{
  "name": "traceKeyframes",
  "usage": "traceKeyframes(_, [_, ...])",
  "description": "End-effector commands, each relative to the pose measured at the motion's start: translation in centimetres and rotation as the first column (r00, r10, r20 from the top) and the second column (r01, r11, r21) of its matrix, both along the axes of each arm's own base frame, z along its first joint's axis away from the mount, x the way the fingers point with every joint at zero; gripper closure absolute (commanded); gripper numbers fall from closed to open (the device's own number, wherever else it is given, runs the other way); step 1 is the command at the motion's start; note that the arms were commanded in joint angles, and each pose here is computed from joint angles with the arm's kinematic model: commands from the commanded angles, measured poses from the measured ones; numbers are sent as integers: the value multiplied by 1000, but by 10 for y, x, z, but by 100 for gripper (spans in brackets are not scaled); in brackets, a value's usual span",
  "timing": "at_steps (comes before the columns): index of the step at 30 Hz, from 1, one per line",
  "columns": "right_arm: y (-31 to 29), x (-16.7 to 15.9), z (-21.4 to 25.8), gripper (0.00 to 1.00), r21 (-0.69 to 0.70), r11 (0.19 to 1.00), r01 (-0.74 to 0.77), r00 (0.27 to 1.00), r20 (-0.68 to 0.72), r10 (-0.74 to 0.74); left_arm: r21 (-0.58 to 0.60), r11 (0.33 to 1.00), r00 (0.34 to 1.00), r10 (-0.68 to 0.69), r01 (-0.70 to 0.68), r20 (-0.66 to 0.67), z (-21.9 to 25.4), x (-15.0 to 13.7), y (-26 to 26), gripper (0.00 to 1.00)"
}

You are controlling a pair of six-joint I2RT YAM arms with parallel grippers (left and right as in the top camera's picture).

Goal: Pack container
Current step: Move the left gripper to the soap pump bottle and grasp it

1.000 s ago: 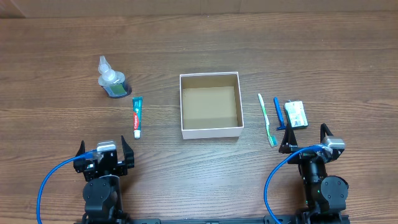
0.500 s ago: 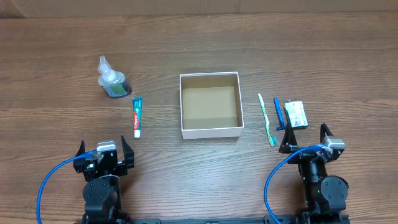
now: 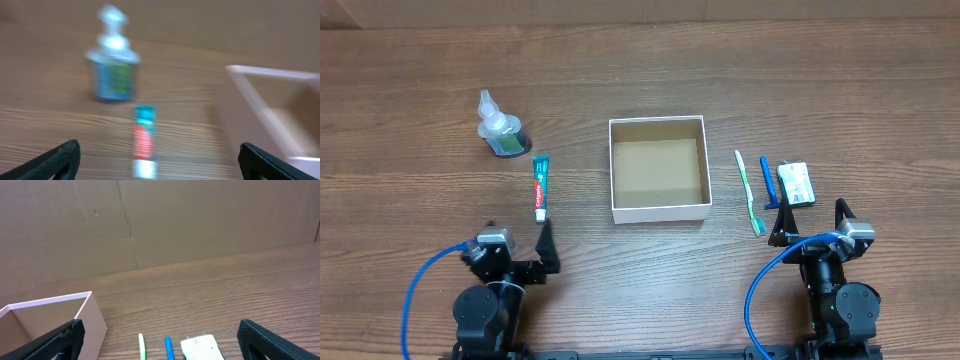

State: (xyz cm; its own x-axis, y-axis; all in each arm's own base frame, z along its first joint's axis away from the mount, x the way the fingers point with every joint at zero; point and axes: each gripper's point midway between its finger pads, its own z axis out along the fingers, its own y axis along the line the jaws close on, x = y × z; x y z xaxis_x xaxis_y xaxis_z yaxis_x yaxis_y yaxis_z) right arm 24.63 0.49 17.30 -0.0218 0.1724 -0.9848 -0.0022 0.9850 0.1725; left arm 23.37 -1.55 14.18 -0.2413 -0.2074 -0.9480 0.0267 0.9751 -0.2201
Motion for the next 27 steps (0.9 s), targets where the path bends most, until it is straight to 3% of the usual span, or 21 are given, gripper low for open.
traceKeyframes(1, [0, 0, -2, 0, -1, 1000, 1, 1000, 2, -1, -471, 860, 969, -243, 198, -35, 5, -14, -56, 0])
traceKeyframes(4, [0, 0, -2, 0, -1, 1000, 1, 1000, 2, -1, -598, 774, 959, -280, 207, -31, 13, -17, -65, 0])
traceKeyframes(8, [0, 0, -2, 0, -1, 1000, 1, 1000, 2, -1, -532, 720, 886, -437, 446, 151, 59, -30, -90, 0])
traceKeyframes(14, [0, 0, -2, 0, -1, 1000, 1, 1000, 2, -1, -404, 765, 861, -393, 501, 322, 150, -54, -81, 0])
traceKeyframes(19, [0, 0, -2, 0, -1, 1000, 1, 1000, 2, -1, -321, 830, 845, -291, 456, 448, 227, -81, -63, 0])
traceKeyframes(23, [0, 0, -2, 0, -1, 1000, 1, 1000, 2, -1, -262, 888, 897, -282, 378, 339, 254, -78, -58, 0])
traceKeyframes(25, [0, 0, -2, 0, -1, 1000, 1, 1000, 2, -1, -300, 921, 962, -195, 247, 192, 255, -63, -43, 0])
traceKeyframes(27, [0, 0, -2, 0, -1, 1000, 1, 1000, 2, -1, -259, 956, 990, -130, 138, 47, 254, -49, -30, 0])
